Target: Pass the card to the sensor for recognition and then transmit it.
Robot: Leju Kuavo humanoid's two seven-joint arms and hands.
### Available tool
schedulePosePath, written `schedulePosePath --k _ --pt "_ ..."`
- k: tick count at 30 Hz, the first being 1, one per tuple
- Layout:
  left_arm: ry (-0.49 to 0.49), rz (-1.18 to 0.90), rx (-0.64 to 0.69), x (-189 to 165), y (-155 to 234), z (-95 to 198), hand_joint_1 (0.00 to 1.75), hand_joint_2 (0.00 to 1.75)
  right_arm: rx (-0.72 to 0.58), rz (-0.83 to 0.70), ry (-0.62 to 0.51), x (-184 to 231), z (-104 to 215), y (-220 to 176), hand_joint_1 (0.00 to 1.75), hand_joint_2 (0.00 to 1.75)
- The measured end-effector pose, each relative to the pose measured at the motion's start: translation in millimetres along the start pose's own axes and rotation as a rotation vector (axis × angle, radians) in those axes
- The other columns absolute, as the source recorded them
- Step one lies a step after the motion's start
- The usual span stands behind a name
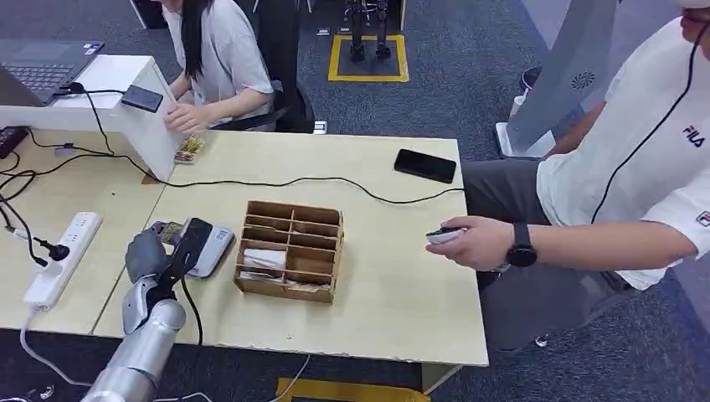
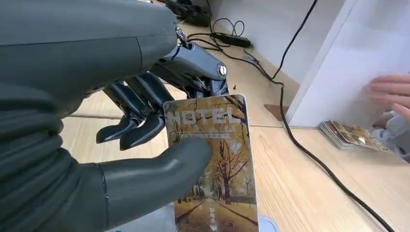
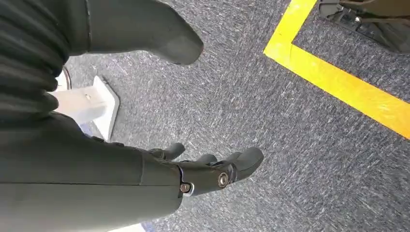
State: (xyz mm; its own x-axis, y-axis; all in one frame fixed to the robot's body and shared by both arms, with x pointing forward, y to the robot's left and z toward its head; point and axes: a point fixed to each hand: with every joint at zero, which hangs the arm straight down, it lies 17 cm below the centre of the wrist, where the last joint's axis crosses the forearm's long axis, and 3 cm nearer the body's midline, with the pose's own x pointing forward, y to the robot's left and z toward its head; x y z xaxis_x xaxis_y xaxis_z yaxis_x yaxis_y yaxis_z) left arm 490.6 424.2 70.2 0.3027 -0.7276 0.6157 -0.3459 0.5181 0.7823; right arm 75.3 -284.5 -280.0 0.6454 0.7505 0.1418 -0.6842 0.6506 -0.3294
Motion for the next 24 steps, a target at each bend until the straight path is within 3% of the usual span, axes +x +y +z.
schedulePosePath --k 24 --pt "-0.058 -0.274 -0.024 8 -26 13 1.75 1.75 0.001 0.001 -0.015 3 0 0 0.00 1.75"
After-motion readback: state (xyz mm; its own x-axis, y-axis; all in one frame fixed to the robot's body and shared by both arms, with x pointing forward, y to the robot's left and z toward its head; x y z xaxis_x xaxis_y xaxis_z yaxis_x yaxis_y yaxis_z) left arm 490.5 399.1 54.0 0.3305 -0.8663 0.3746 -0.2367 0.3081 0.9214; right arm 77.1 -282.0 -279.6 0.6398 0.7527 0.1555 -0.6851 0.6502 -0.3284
